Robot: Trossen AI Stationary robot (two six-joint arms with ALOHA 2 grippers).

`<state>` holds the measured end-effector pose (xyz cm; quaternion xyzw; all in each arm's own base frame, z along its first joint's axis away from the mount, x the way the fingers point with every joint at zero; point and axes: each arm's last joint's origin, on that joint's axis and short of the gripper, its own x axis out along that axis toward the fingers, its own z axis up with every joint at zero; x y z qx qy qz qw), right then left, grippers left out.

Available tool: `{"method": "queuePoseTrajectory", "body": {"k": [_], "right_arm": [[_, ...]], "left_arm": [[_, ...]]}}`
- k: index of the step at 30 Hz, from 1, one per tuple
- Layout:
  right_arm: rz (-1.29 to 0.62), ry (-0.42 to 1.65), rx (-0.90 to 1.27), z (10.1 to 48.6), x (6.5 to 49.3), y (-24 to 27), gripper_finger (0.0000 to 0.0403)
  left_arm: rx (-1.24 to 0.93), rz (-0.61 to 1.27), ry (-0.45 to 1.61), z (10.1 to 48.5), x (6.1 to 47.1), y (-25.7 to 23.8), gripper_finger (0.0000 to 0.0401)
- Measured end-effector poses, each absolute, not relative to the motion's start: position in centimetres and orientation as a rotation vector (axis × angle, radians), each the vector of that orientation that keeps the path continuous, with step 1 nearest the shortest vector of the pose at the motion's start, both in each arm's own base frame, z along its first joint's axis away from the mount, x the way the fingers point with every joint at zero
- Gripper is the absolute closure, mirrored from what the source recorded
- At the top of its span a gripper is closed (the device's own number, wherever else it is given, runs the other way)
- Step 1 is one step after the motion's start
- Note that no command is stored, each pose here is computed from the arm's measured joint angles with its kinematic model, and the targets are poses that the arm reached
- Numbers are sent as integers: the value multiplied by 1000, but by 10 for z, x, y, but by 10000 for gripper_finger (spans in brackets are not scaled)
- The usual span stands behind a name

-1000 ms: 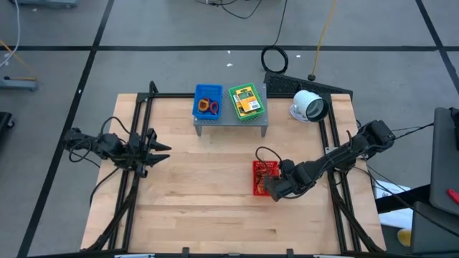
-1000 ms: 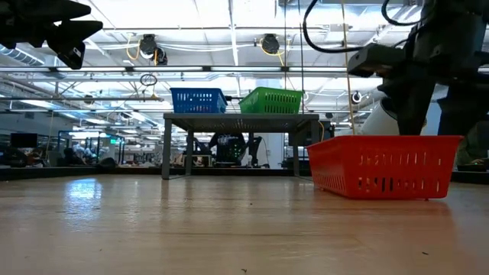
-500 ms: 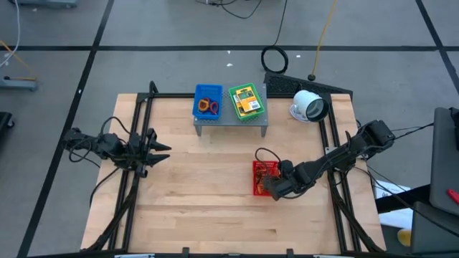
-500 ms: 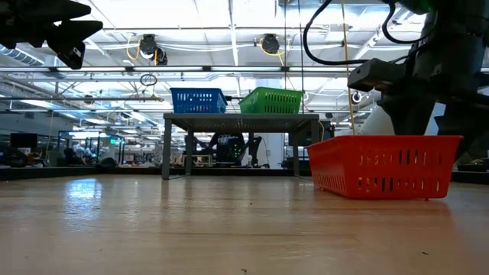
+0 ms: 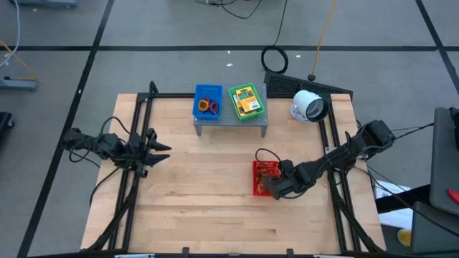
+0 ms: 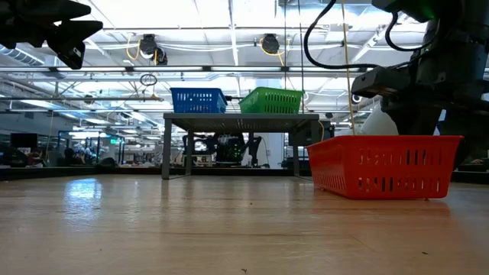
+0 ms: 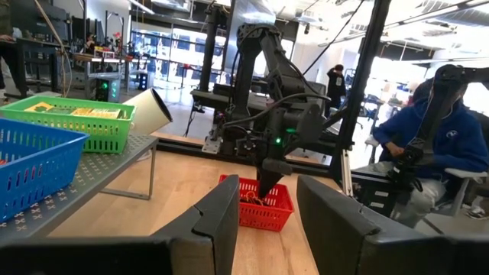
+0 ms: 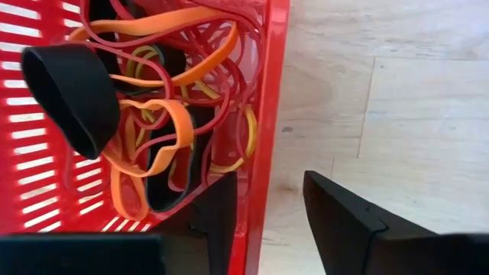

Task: Pick & Place Office Desk Supplies
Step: Put the red bin on the shelf

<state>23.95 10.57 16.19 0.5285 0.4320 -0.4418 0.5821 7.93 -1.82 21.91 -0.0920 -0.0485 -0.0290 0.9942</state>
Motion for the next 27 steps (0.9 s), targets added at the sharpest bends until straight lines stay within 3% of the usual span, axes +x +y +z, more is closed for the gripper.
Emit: {"method": "queuePoseTrajectory", "body": {"k": [6,12,27], "right_arm": [[-1015,1023,1237,159,239,106,308],[-999,1019,1206,159,239,105,394],[-962,1012,1147,182,249,109,402]], "left_arm": [[-184,-58,-98,219,79,-18,260],[-185,-58,-98,219,79,-18,260],[-184,-58,-97,219,79,-18,260]]}}
